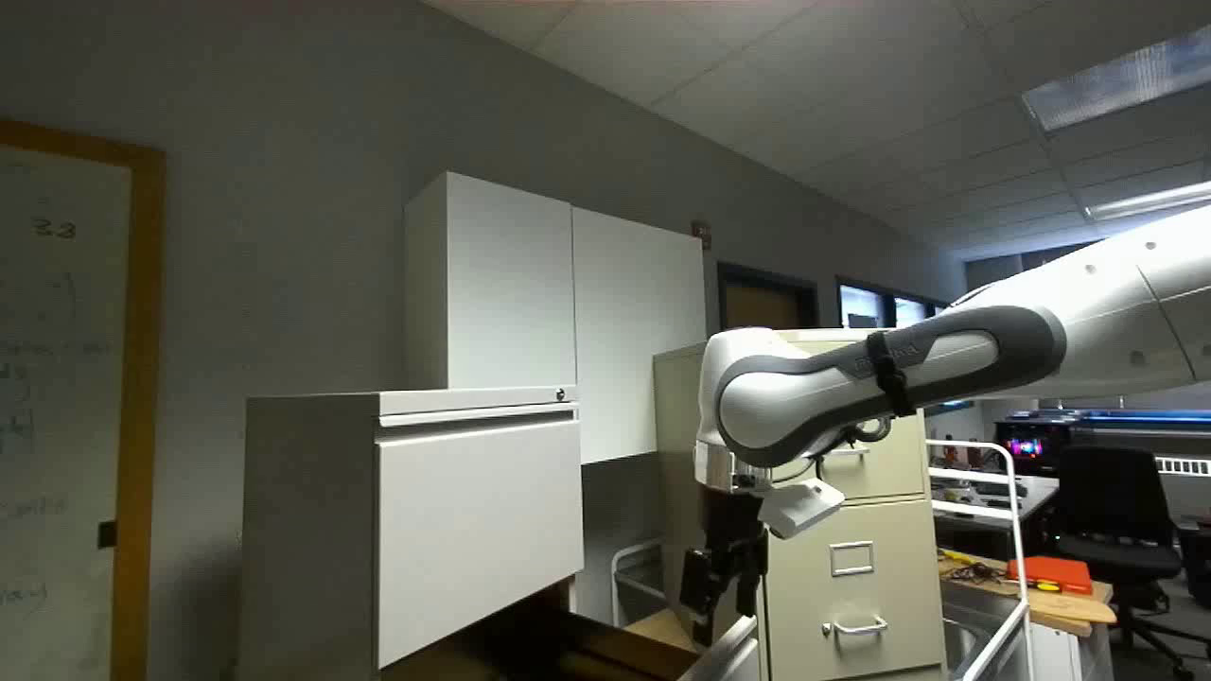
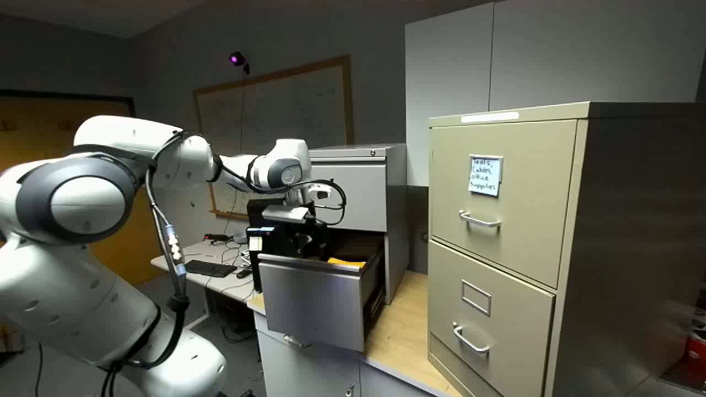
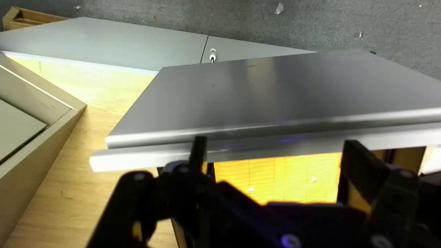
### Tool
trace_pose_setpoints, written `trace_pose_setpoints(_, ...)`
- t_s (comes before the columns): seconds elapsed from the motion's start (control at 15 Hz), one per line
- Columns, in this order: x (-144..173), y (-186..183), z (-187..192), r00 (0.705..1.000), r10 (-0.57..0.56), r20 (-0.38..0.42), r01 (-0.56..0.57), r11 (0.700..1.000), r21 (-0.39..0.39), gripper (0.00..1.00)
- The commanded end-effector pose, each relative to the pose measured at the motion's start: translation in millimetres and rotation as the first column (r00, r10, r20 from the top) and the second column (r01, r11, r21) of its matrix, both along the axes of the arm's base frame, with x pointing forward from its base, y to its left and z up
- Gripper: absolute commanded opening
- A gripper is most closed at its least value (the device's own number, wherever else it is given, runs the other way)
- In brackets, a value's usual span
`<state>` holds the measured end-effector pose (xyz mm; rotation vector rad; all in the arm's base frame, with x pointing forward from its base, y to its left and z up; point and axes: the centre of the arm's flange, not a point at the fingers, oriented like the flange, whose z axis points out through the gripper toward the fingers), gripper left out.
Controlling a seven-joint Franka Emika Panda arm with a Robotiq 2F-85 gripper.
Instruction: Push the bottom drawer on the left filing cabinet closed
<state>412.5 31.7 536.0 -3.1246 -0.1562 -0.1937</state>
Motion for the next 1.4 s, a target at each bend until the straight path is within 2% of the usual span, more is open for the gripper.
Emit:
trace_pose_setpoints(0.0, 0.2, 0.0, 0.4, 1.000, 0.000, 0.002, 0.000, 1.000, 0.000, 1.00)
trace_pose_setpoints(0.6, 0.0, 0.0, 1.5, 1.000, 0.000, 0.006, 0.000, 1.000, 0.000, 1.00)
trace_pose_setpoints(0.93, -15.4, -21.7, -3.0, 0.999, -0.050, -0.002, 0.050, 0.999, 0.009, 1.00)
trace_pose_setpoints(1.2, -31.5, -55.9, -20.9, 0.992, -0.124, -0.034, 0.125, 0.991, 0.045, 1.00)
trace_pose_setpoints(1.27, -33.7, -64.6, -28.1, 0.988, -0.145, -0.046, 0.148, 0.987, 0.057, 0.91)
trace_pose_setpoints(1.33, -35.1, -73.2, -35.5, 0.984, -0.167, -0.056, 0.171, 0.983, 0.067, 0.75)
